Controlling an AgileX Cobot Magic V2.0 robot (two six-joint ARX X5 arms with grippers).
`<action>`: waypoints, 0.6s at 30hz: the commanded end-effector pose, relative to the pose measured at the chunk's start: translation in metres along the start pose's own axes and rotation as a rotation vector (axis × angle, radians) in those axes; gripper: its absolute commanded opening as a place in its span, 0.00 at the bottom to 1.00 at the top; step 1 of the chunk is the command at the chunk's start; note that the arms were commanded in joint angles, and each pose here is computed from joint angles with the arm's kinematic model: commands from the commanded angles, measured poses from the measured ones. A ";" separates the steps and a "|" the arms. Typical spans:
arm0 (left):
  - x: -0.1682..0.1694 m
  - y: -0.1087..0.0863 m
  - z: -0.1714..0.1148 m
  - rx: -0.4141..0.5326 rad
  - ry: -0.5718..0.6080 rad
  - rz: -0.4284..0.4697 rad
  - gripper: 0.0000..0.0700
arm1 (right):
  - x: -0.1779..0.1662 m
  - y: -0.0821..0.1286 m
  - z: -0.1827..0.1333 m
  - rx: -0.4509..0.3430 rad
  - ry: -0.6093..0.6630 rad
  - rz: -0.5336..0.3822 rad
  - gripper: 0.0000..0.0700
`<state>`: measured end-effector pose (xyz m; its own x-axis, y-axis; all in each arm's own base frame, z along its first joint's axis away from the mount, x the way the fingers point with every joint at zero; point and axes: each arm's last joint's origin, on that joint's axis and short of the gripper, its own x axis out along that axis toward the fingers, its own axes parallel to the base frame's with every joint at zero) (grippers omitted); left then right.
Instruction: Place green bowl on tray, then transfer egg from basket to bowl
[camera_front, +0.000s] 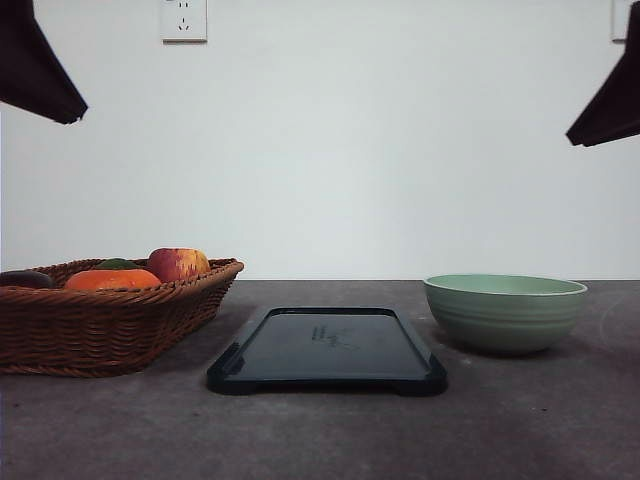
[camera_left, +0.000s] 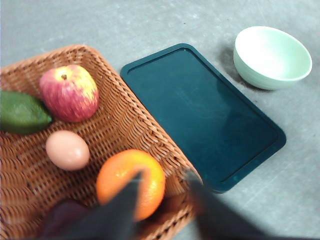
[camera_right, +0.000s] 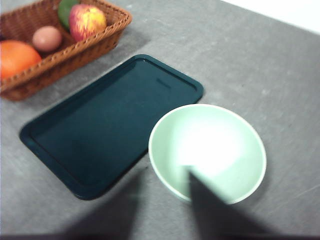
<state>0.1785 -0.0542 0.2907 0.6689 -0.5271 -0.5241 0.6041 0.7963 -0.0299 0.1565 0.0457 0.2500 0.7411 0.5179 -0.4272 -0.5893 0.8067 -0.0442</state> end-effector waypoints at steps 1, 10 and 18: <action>-0.002 0.000 0.006 0.039 -0.023 -0.002 0.61 | -0.002 -0.001 0.007 -0.032 -0.020 -0.013 0.62; -0.002 0.000 0.006 -0.006 -0.023 -0.002 0.61 | -0.004 -0.005 0.016 0.282 0.014 -0.098 0.59; -0.002 0.000 0.006 -0.027 -0.022 -0.002 0.61 | 0.008 -0.022 0.057 0.506 0.199 -0.124 0.42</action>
<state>0.1785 -0.0542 0.2908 0.6693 -0.5276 -0.5231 0.5907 0.8049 -0.0560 0.1875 0.0469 0.2938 0.6948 0.3856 -0.6071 -0.2672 0.9221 0.2798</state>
